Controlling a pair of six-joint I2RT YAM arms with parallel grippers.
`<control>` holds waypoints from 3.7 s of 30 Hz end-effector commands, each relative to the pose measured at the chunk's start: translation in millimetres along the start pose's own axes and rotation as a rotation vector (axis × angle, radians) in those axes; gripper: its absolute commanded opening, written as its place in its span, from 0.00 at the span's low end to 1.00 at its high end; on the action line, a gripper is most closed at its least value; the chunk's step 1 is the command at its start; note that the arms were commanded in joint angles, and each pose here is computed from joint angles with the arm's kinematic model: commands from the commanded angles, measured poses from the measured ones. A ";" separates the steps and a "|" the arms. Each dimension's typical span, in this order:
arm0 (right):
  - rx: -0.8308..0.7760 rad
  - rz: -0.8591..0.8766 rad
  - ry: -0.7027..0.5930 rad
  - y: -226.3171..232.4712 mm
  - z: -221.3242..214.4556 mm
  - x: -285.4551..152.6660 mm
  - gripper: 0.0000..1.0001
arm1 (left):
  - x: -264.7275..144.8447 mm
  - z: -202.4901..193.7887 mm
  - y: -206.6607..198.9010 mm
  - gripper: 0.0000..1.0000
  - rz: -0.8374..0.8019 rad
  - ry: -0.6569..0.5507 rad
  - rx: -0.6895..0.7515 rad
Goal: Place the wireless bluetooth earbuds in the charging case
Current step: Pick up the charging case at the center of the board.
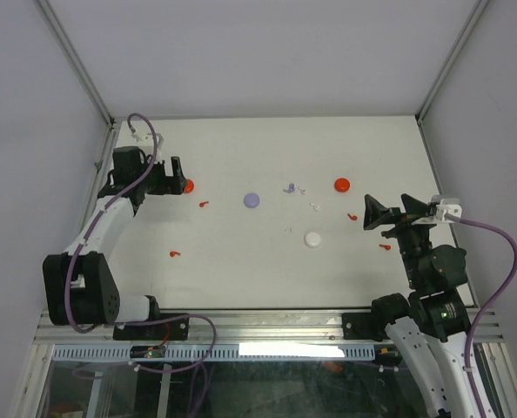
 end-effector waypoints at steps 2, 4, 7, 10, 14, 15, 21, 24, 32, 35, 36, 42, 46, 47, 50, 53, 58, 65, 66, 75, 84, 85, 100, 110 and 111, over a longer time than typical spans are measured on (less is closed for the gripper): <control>0.001 0.043 -0.060 7.4 13.0 -0.3 0.99 | 32.8 10.0 19.2 0.99 -0.034 0.077 0.136; -0.002 0.041 -0.060 7.0 12.9 -0.1 0.99 | 45.1 8.1 23.3 0.99 -0.052 0.113 0.160; -0.008 0.040 -0.056 6.6 11.4 0.4 0.99 | 60.2 5.5 29.3 0.99 -0.072 0.148 0.207; -0.010 0.038 -0.053 6.4 10.6 1.0 0.99 | 73.1 -0.2 34.9 0.99 -0.077 0.177 0.270; -0.014 0.038 -0.044 6.4 9.0 2.4 0.99 | 86.6 -8.5 38.7 0.99 -0.084 0.224 0.340; -0.015 0.036 -0.043 6.1 8.5 2.9 0.99 | 89.7 -9.9 37.3 0.99 -0.095 0.231 0.354; -0.026 0.033 -0.032 5.5 5.7 5.1 0.99 | 108.3 -19.0 34.0 0.97 -0.146 0.292 0.417; -0.030 0.029 -0.032 4.6 5.1 5.4 0.99 | 117.1 -21.4 32.7 0.85 -0.170 0.314 0.415; -0.038 0.018 -0.034 2.8 4.3 5.9 0.99 | 134.1 -29.9 22.4 0.75 -0.173 0.368 0.497; -0.041 0.020 -0.036 2.9 4.1 6.0 0.99 | 137.3 -32.5 18.9 0.71 -0.175 0.379 0.509; -0.042 0.021 -0.037 3.1 4.4 5.9 0.99 | 138.8 -34.4 18.3 0.70 -0.173 0.386 0.511; -0.047 0.022 -0.037 2.7 3.5 5.2 0.99 | 144.7 -39.1 15.0 0.65 -0.166 0.406 0.494; -0.047 0.023 -0.040 2.8 3.7 4.7 0.99 | 142.7 -40.9 11.5 0.55 -0.166 0.416 0.483; -0.047 0.023 -0.039 2.8 3.7 4.6 0.99 | 141.0 -41.0 9.8 0.51 -0.167 0.416 0.480; -0.047 0.029 -0.039 3.6 4.0 3.8 0.99 | 133.8 -38.9 5.2 0.44 -0.162 0.409 0.467; -0.045 0.035 -0.041 4.4 4.7 2.9 0.99 | 127.6 -35.2 -0.2 0.39 -0.156 0.398 0.424; -0.034 0.065 -0.026 9.4 5.0 2.9 0.99 | 115.2 -16.8 -4.5 0.39 -0.080 0.354 0.288; 0.005 0.095 0.042 17.1 -0.5 6.9 0.99 | 87.8 16.4 -23.5 0.37 0.029 0.226 -0.011; 0.016 0.100 0.053 18.5 -1.9 7.7 0.99 | 83.0 18.8 -28.9 0.38 0.015 0.206 -0.057; 0.058 0.166 0.114 29.3 -15.6 18.5 0.99 | 49.5 27.1 -85.5 0.43 -0.065 0.119 -0.381; 0.233 0.361 0.280 59.2 -61.8 45.7 0.99 | 29.6 37.5 -146.1 0.37 -0.107 0.022 -0.609; 0.247 0.399 0.286 63.1 -67.5 48.7 0.99 | 27.3 39.6 -151.2 0.37 -0.111 0.008 -0.634; 0.293 0.618 0.208 102.3 -116.5 73.2 0.99 | -9.9 49.2 -217.4 0.37 -0.157 -0.136 -0.909; 0.265 0.688 0.072 141.1 -131.5 80.7 0.92 | -24.6 49.9 -249.7 0.37 -0.155 -0.201 -0.961; 0.264 0.686 0.058 142.6 -131.3 81.1 0.91 | -25.5 50.0 -252.1 0.37 -0.158 -0.204 -0.967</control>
Point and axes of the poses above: each gripper's point midway between its finger pads, its own x axis out along the fingers, its own y axis along the line the jaws close on, z = x × y, the point moved 5 cm from there along -x, back along the fingers, and after that the axes turned 9 degrees about x, right-handed, at the moved point
